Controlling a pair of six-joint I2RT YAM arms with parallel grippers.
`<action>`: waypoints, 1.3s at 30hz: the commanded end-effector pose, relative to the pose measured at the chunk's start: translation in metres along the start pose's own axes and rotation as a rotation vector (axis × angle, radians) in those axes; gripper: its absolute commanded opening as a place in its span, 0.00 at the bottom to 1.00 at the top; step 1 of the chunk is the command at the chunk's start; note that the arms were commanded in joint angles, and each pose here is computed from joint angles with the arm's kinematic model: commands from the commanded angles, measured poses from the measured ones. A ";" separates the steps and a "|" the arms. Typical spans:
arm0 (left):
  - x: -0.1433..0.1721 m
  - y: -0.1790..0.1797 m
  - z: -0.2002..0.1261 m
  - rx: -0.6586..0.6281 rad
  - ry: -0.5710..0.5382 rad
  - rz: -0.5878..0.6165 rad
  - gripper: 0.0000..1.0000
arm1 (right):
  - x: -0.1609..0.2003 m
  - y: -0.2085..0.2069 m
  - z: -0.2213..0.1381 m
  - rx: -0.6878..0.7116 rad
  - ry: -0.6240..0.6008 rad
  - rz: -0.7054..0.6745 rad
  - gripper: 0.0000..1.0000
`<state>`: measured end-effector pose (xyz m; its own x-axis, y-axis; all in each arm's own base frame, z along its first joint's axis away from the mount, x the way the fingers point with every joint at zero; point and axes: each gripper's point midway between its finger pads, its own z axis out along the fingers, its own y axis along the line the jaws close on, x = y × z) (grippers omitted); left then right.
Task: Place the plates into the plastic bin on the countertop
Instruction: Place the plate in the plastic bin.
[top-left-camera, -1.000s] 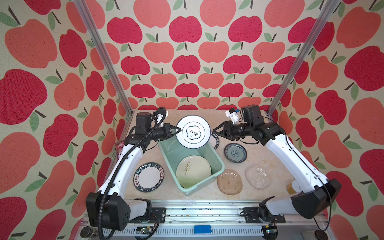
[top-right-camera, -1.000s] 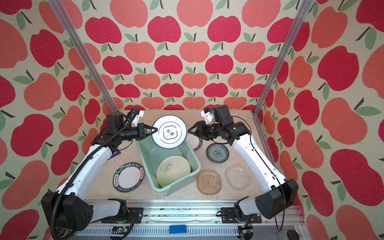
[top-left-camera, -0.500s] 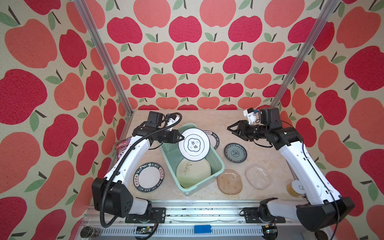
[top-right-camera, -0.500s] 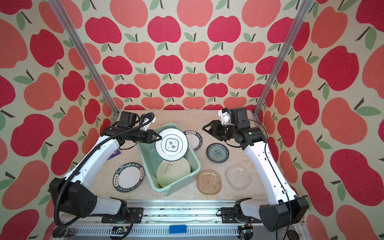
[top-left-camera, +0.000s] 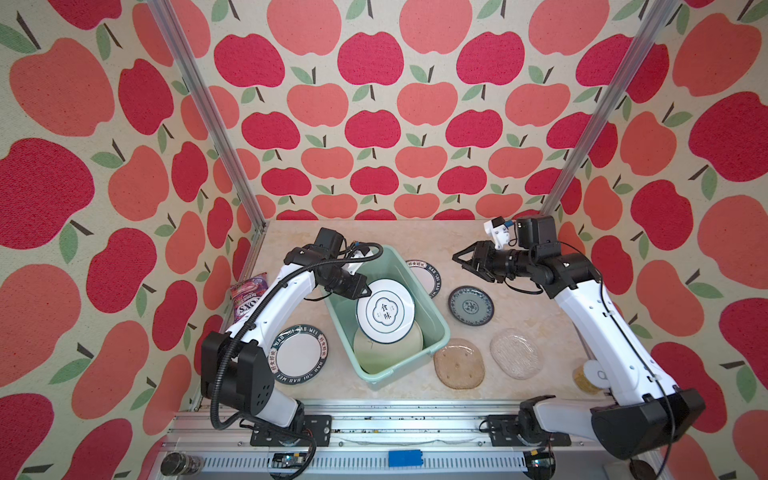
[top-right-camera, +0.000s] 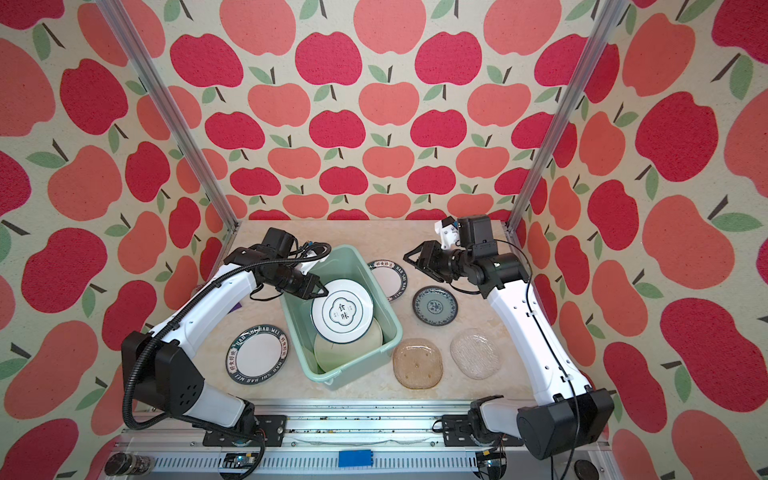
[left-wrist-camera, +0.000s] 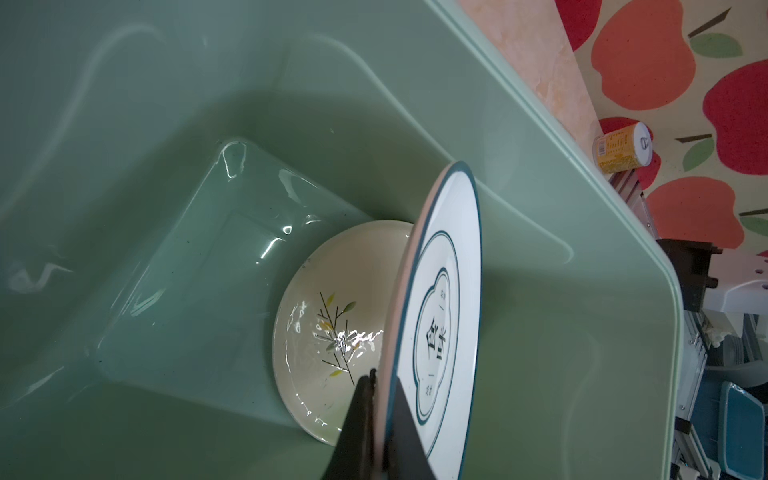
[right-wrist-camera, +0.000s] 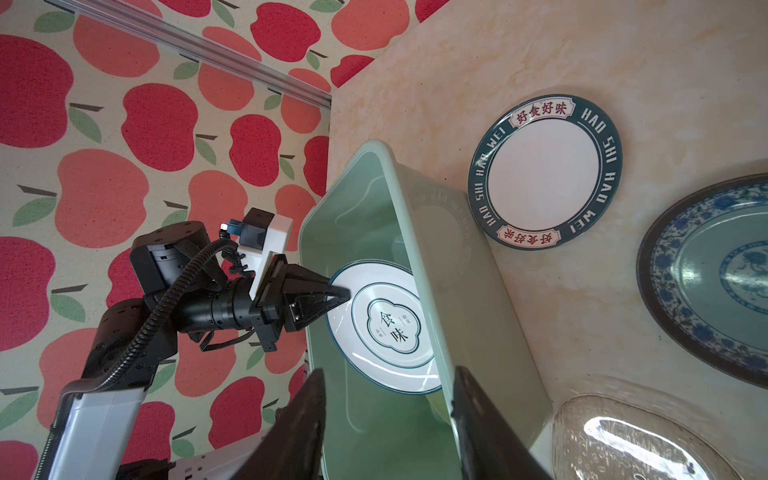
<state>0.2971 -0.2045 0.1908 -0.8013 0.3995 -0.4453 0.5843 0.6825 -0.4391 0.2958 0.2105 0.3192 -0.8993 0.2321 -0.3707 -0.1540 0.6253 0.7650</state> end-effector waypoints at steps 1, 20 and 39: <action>0.010 -0.004 0.006 -0.020 0.083 0.081 0.00 | -0.001 -0.002 0.002 -0.007 0.006 0.001 0.51; 0.038 -0.007 0.063 0.078 0.201 0.067 0.00 | -0.010 0.003 0.006 -0.012 0.005 0.004 0.51; 0.074 0.005 0.103 0.157 0.316 -0.041 0.04 | -0.017 0.013 0.004 -0.006 -0.002 -0.017 0.51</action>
<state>0.2638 -0.2382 0.0977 -0.8036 0.5450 -0.2392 0.5702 0.5896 -0.5720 0.3107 0.2165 0.3278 -0.8966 0.2317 -0.3774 -0.1619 0.6216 0.7664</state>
